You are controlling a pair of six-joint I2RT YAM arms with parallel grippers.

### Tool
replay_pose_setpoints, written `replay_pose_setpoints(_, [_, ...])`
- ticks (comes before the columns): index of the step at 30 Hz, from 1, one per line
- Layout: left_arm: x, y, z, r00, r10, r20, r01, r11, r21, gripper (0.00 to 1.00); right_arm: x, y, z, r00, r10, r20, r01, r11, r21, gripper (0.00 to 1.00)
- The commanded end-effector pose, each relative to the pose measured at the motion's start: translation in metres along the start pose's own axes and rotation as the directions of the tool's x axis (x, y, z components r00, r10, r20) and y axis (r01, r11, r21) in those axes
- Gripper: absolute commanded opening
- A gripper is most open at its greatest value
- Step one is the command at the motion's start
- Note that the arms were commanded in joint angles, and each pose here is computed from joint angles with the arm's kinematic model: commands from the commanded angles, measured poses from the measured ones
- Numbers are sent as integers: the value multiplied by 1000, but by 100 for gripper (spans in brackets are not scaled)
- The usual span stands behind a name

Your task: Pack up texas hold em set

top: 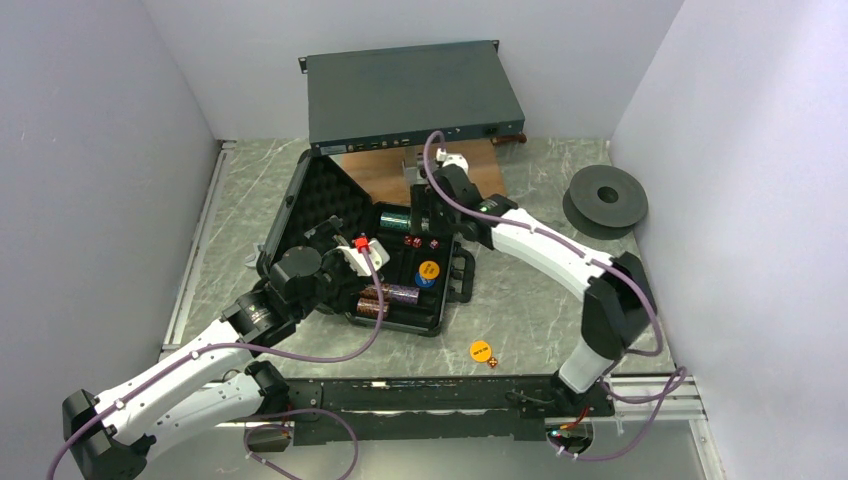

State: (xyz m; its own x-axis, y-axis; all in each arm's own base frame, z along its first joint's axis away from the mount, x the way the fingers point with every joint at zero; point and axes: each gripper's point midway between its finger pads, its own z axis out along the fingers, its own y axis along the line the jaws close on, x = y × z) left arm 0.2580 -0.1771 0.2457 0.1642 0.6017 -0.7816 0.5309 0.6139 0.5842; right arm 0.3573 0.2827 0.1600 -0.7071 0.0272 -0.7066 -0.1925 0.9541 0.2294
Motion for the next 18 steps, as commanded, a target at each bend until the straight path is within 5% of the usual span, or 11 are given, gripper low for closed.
replay_pose_setpoints(1, [-9, 8, -1, 1000, -4, 21, 5, 1000, -29, 99, 6, -14, -34, 1000, 5, 12, -6, 1000, 11, 97])
replay_pose_setpoints(18, [-10, 6, 0, 1000, -6, 17, 7, 1000, -17, 99, 105, -88, -96, 991, 72, -114, -57, 990, 129, 100])
